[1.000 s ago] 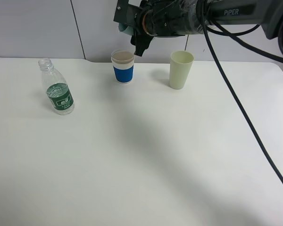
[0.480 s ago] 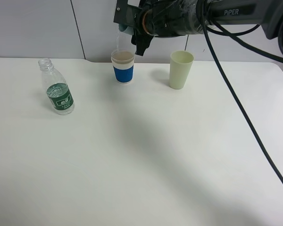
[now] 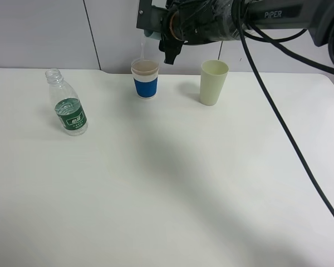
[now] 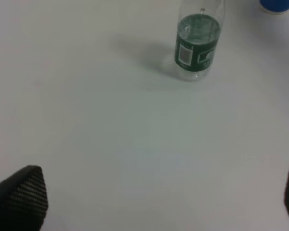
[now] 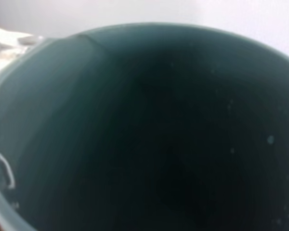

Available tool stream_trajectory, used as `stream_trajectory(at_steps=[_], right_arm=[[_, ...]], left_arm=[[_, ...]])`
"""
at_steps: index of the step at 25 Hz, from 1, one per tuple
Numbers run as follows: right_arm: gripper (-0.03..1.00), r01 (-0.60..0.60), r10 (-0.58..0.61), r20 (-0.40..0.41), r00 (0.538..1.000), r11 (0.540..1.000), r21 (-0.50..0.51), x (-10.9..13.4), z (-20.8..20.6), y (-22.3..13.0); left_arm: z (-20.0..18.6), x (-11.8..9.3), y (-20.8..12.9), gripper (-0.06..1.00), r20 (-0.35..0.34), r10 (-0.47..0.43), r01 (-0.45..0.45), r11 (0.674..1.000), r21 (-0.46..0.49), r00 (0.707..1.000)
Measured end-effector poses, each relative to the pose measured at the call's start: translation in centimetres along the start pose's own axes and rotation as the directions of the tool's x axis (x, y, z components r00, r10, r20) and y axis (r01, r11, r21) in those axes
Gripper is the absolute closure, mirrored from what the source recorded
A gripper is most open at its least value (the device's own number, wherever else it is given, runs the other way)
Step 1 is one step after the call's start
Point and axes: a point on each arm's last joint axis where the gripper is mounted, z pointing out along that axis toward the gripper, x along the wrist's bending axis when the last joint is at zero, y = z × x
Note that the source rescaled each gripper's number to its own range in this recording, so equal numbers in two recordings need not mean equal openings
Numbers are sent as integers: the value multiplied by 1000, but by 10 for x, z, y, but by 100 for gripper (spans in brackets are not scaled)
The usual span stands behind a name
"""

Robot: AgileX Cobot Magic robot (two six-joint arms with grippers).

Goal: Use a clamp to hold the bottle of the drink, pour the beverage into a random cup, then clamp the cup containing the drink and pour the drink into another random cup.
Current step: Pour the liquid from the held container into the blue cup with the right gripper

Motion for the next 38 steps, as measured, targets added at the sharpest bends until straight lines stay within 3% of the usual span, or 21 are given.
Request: stream_trajectory(at_steps=[19,38], right_arm=[[96,148,-148,24,989,989,-2,-4,0,1],[96,159,-160,29,987,987,22,-5,0,-1]], left_arm=[[0,0,0,-6,0,0,0,1000,0,1000],[0,0,0,-6,0,0,0,1000,0,1000]])
